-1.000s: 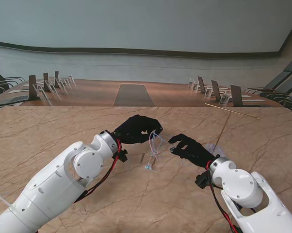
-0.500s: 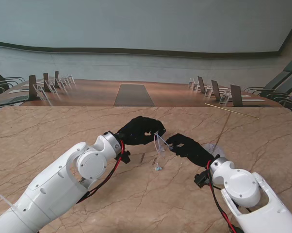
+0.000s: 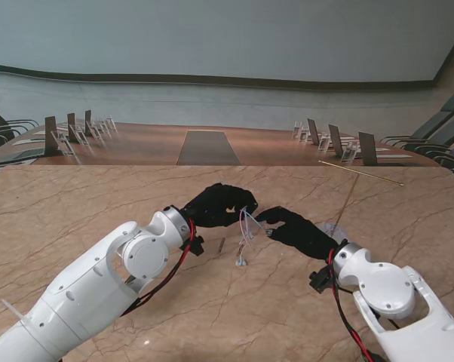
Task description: Take the wired earphone off the rack, coil the cable and place them on the table
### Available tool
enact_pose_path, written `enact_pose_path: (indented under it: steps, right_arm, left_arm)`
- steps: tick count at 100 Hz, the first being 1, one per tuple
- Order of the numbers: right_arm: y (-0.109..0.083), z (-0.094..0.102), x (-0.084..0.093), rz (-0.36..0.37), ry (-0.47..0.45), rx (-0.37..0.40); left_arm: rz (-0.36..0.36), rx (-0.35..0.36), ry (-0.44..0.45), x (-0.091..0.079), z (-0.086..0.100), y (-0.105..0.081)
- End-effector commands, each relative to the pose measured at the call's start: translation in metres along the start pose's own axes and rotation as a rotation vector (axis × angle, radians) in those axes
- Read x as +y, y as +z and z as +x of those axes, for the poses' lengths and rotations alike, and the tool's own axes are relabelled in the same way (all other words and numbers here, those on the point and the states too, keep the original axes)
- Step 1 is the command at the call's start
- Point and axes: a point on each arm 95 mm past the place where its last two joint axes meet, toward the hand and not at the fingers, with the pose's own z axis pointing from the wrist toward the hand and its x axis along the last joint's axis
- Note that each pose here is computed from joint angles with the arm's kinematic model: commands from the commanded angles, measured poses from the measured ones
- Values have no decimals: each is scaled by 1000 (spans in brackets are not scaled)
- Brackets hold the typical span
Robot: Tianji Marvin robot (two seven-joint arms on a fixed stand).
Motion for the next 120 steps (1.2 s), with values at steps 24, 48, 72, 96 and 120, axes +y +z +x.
enact_pose_path:
  steps: [24, 48, 72, 96, 120]
  right_arm:
    - [0, -2, 2, -18, -15, 1]
    - [-9, -6, 1, -32, -60, -25]
    - [-22, -8, -7, -15, -91, -41]
    - [-25, -6, -17, 63, -87, -48]
    - [-21, -5, -19, 97, -80, -49]
  left_arm:
    - [-2, -3, 2, 1, -1, -3]
    - [23, 3, 28, -12, 1, -4]
    - [52, 8, 74, -28, 1, -2]
    - [59, -7, 122, -33, -1, -1]
    - [70, -14, 144, -34, -2, -2]
